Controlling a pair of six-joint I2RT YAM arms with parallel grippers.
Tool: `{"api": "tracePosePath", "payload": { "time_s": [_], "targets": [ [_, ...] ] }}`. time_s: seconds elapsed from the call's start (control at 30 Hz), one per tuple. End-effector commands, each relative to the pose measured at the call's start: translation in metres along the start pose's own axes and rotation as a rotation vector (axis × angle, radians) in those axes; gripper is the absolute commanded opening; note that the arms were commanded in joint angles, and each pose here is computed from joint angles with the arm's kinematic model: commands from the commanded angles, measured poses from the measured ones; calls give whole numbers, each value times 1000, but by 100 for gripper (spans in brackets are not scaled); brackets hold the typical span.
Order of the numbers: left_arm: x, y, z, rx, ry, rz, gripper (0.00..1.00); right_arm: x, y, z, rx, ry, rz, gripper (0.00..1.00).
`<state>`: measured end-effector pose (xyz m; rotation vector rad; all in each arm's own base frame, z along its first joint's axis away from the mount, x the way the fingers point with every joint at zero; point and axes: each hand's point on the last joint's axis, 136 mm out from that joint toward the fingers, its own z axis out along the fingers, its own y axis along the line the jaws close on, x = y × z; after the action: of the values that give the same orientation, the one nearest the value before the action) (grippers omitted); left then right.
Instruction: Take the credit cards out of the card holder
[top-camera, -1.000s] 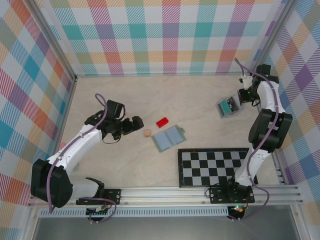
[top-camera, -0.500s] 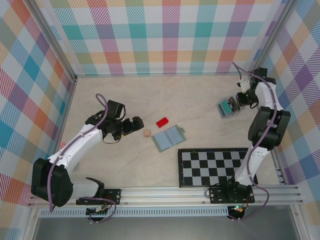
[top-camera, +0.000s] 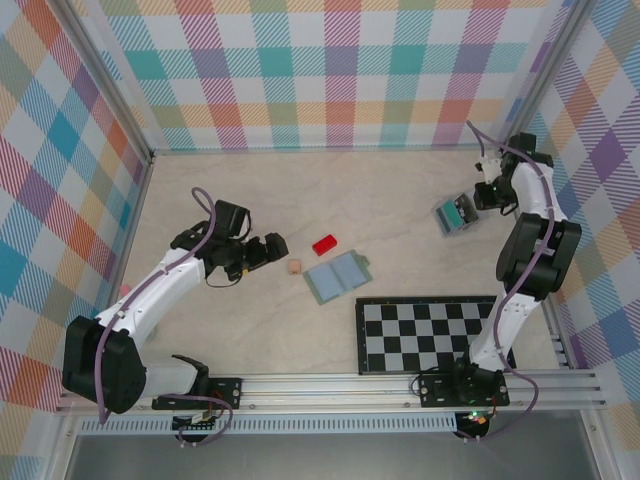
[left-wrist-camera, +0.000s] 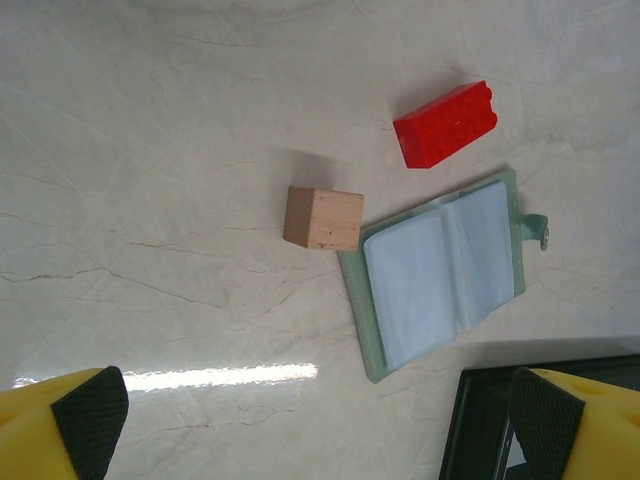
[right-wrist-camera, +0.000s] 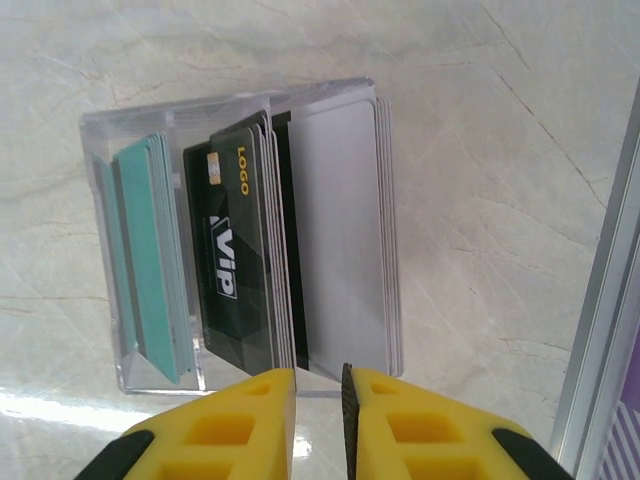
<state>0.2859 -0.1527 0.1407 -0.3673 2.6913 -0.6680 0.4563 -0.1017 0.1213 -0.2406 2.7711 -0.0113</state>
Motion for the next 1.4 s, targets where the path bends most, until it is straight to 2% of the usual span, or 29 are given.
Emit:
{"api": "tracePosePath", "payload": {
  "time_s": [0.0,0.17,0.33,0.53,0.67,0.77,1.0,1.2,1.37],
  "targets": [
    [1,-1,-1,32,5,1,100,-25,14,-50,-25,-124,50,21],
    [5,-11,0,88,18,-17,99,-37,53,-85,-120,-228,161,23],
    [15,-24,6,113,47,-23,94,-31,127,-100,-238,-291,176,27],
    [31,-41,25,92,85,-27,86,9,233,-92,-320,-257,76,31],
    [41,-52,43,63,93,-38,82,42,279,-79,-390,-145,147,32],
    [48,-61,58,51,100,-50,78,68,301,-60,-408,-19,207,32],
    [62,-69,90,-14,111,-66,62,109,353,-13,-418,135,113,32],
    [70,-67,107,-54,127,-61,51,116,373,13,-366,184,45,32],
    [74,-66,119,-72,147,-61,46,112,368,27,-301,187,55,33]
  ]
}}
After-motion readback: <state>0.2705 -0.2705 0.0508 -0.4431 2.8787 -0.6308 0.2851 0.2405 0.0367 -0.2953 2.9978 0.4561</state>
